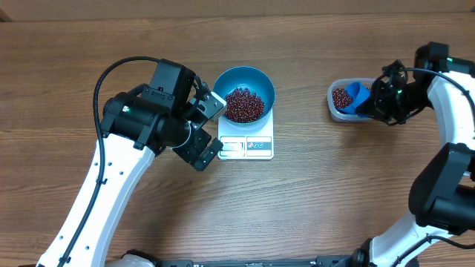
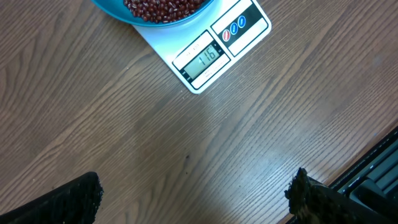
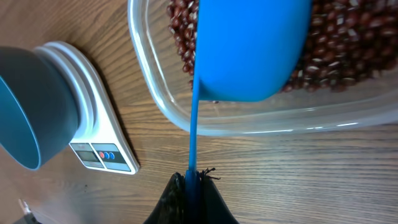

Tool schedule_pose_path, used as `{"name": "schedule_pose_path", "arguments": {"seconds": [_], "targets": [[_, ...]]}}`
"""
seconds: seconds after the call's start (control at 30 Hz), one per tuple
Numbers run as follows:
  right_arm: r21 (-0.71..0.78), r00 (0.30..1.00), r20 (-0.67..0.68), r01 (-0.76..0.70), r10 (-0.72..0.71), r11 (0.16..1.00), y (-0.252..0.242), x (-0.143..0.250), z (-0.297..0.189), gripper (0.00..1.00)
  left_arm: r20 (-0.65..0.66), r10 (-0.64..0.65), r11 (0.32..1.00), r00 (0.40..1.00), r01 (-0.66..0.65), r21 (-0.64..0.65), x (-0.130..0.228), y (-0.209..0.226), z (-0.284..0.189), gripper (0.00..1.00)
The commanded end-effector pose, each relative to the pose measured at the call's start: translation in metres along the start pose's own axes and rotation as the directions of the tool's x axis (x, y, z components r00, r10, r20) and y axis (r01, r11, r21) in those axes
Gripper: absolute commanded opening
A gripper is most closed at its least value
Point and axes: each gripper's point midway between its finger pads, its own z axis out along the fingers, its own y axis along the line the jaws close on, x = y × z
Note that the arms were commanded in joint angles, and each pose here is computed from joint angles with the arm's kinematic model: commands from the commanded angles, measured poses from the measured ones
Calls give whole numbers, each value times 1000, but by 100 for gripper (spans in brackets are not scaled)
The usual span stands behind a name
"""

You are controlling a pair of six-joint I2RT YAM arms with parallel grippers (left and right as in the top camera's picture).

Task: Scoop item into bowl and weigh 150g on scale
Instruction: 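Drag the scoop through the beans in the tub with the right gripper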

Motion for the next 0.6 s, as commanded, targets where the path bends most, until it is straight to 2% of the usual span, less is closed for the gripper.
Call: {"name": "schedule_pose_path", "arguments": {"seconds": [0.0, 0.57], "targets": [[-21, 992, 109, 67, -64, 998, 11, -19, -29, 4, 15, 20, 1000, 1000, -20, 9, 0, -2, -3, 100], [-23, 983, 132, 129, -125, 991, 21, -24, -46, 4, 15, 20, 1000, 1000, -20, 9, 0, -2, -3, 100]]}}
